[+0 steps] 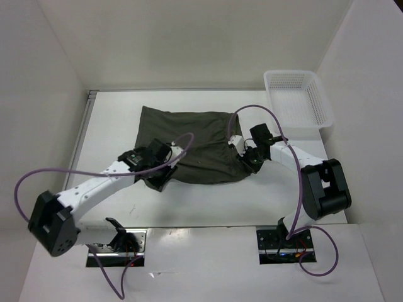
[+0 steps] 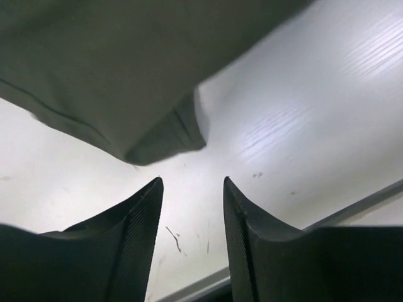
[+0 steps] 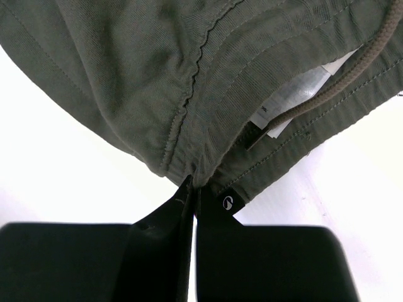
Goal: Fold and stack the shorts
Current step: Flatten the shorts out
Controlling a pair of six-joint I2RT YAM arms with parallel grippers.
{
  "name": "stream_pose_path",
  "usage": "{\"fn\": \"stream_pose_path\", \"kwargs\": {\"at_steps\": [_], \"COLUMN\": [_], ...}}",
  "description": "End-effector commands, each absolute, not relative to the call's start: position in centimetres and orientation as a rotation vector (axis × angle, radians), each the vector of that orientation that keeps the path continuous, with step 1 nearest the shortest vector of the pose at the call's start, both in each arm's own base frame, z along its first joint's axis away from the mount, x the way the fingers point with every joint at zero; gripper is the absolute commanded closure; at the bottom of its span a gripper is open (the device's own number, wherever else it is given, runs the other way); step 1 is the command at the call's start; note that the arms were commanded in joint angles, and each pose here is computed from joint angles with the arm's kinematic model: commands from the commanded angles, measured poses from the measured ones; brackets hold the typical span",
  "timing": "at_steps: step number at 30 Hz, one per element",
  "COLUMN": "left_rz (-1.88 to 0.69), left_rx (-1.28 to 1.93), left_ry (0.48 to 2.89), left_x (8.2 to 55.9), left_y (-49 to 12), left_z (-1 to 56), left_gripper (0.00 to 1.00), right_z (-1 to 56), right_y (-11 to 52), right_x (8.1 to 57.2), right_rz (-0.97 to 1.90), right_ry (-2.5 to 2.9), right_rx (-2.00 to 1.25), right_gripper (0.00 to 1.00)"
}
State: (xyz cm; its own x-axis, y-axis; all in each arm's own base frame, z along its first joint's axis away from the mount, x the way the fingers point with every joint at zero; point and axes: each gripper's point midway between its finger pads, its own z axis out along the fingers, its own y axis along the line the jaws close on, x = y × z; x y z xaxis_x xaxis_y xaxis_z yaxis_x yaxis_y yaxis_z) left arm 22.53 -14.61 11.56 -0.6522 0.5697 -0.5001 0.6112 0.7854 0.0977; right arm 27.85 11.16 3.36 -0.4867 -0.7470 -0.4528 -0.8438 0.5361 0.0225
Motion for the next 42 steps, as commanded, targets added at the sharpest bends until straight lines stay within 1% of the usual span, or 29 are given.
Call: {"fn": "stream_pose_path", "kwargs": {"at_steps": [1,3,9,11,14,18,20,21,24,25,26,27,29,30,32,33,36,37,38,39,42], "left_rz": [-0.094,-0.055,-0.026,-0.011,0.058,0.160,0.190,0.192,0.218,0.228,0.208,0.202,0.210,0.227,0.255,0.253,0.232,0.187,0.159,0.130,0.106], "left_rx": [0.950,0.978,0.997,0.989,0.965,0.923,0.914,0.902,0.909,0.919,0.924,0.939,0.914,0.910,0.822,0.787,0.763,0.731,0.740,0.728,0.750], "left_ry": [2.598,2.589,2.634,2.623,2.599,2.559,2.580,2.585,2.631,2.648,2.653,2.676,2.694,2.727,2.714,2.682,2.637,2.567,2.575,2.541,2.548], "left_x": [20.8,21.2,22.0,22.8,24.0,25.3,25.0,25.1,23.9,23.4,23.3,22.5,22.1,21.5,21.4,20.7,18.2,17.8,16.7,16.2,15.3], "left_y": [-14.0,-14.5,-15.0,-15.3,-15.0,-14.2,-13.2,-13.0,-11.6,-11.3,-11.5,-11.2,-10.3,-9.5,-7.6,-6.7,-5.3,-5.2,-5.0,-5.0,-5.0], "left_z": [7.4,6.2,3.6,2.9,2.2,2.6,1.7,1.7,0.1,-0.4,-0.5,-0.7,0.0,0.6,2.7,4.5,6.4,7.8,7.6,8.0,7.1], "left_gripper": [0.49,0.46,0.44,0.41,0.41,0.41,0.41,0.44,0.66,0.75,0.91,0.96,1.00,1.00,1.00,1.00,1.00,1.00,1.00,1.00,1.00], "right_z": [4.7,4.7,4.8,4.8,5.1,5.1,5.1,5.1,5.1,5.1,5.0,5.0,5.1,5.2,4.9,4.8,5.0,4.9,5.1,5.5,4.6], "right_y": [11.8,11.7,11.8,11.8,11.8,12.0,12.0,12.0,12.0,12.0,11.9,11.9,11.7,11.6,11.0,10.7,10.0,10.1,10.2,10.7,11.1], "right_x": [29.2,29.5,29.7,29.7,29.7,29.7,29.7,29.7,29.7,29.7,29.4,29.5,29.0,29.0,27.9,27.7,26.7,26.3,25.8,25.7,23.5], "right_rz": [0.328,0.312,0.312,0.312,0.308,0.320,0.320,0.320,0.320,0.320,0.324,0.321,0.321,0.317,0.320,0.304,0.294,0.301,0.323,0.331,0.337], "right_ry": [2.327,2.321,2.319,2.319,2.311,2.307,2.307,2.307,2.307,2.307,2.315,2.309,2.309,2.300,2.289,2.293,2.279,2.274,2.266,2.240,2.224], "right_rx": [-1.318,-1.314,-1.302,-1.302,-1.299,-1.300,-1.300,-1.300,-1.300,-1.300,-1.302,-1.313,-1.357,-1.381,-1.490,-1.517,-1.604,-1.631,-1.651,-1.662,-1.775], "right_gripper": [1.00,1.00,1.00,1.00,1.00,1.00,1.00,1.00,1.00,1.00,1.00,1.00,1.00,1.00,1.00,1.00,1.00,1.00,1.00,1.00,1.00]}}
